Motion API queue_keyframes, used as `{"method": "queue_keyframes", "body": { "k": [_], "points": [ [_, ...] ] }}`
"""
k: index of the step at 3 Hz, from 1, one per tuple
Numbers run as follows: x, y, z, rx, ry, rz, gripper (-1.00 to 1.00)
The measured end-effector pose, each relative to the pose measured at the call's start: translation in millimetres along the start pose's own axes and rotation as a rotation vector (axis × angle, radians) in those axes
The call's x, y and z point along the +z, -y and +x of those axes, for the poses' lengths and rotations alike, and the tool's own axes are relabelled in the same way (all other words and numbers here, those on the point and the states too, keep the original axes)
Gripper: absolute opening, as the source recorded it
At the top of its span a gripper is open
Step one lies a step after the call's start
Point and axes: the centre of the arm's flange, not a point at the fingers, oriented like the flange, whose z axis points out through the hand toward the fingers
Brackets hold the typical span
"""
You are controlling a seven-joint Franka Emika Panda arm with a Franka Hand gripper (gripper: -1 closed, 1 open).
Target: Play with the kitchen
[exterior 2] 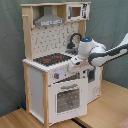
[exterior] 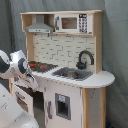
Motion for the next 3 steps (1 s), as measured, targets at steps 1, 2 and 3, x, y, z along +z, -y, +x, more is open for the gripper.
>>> {"method": "queue_keyframes", "body": {
  "k": [1,2,3],
  "points": [
    [11.2,-2.4,14.8,-0.027,0.003,-0.027,-1.0],
    [26.4,-4.6,23.5,-0.043,0.009,-0.033,-1.0],
    [44.5,-5.3,26.5,-0.013,0.018,-0.011,-1.0]
  ]
}}
